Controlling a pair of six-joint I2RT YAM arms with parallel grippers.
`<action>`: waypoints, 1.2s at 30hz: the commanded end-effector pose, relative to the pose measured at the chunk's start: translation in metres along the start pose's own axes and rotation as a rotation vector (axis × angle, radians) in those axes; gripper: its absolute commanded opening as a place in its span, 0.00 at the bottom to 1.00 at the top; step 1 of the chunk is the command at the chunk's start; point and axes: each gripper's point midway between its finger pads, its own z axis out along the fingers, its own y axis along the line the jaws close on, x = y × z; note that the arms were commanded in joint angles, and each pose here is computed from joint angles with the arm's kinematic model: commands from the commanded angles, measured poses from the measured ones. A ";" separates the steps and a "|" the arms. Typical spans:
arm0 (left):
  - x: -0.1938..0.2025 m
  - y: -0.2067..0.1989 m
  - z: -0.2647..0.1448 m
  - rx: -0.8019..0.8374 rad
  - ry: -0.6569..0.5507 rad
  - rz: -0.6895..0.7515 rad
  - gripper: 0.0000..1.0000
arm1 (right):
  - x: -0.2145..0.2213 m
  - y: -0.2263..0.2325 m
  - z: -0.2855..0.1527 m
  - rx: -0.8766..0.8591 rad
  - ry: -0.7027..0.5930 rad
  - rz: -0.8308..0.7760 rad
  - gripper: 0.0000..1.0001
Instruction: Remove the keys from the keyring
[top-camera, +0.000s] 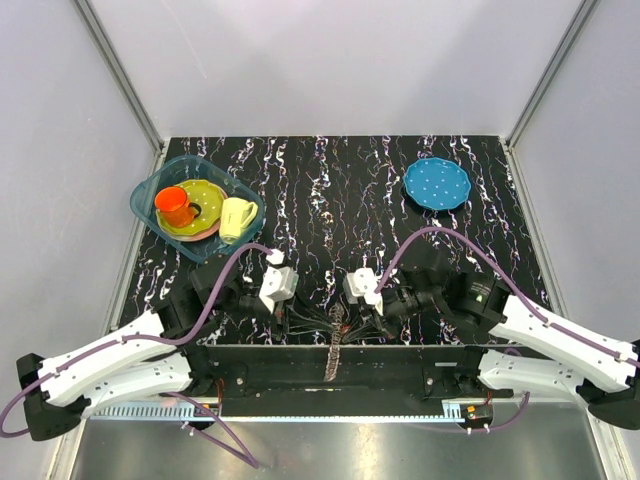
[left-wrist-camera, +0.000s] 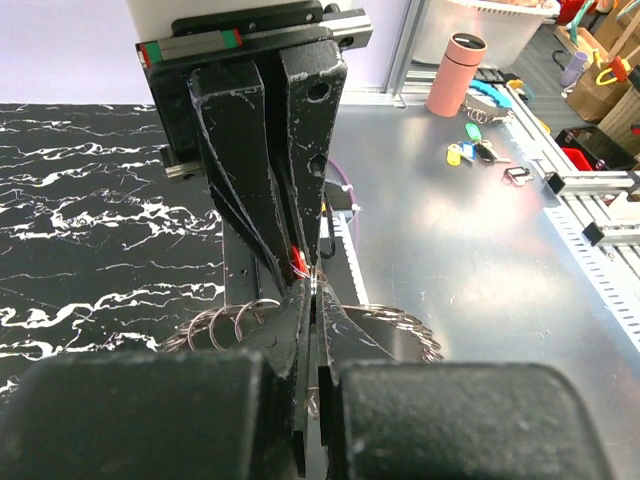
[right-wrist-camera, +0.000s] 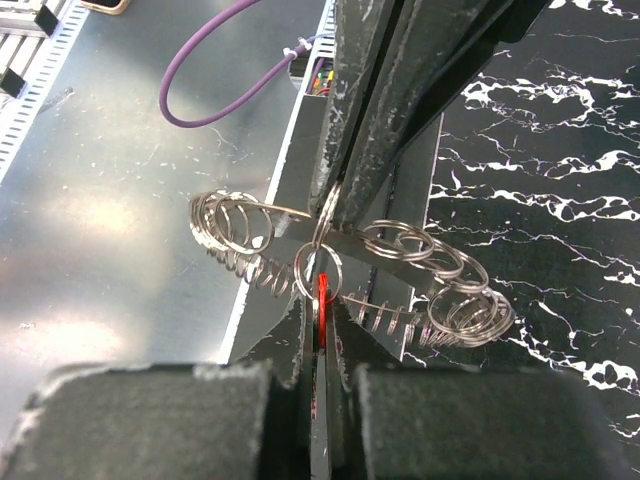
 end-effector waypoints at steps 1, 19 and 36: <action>-0.040 -0.007 -0.001 0.019 -0.152 0.075 0.00 | -0.012 -0.007 -0.001 0.050 -0.054 0.008 0.00; -0.039 -0.013 -0.001 0.058 -0.187 0.077 0.00 | -0.020 -0.018 -0.008 0.153 -0.123 -0.001 0.00; -0.030 -0.028 0.001 0.162 -0.120 0.076 0.00 | -0.040 -0.032 -0.037 0.336 -0.225 -0.108 0.00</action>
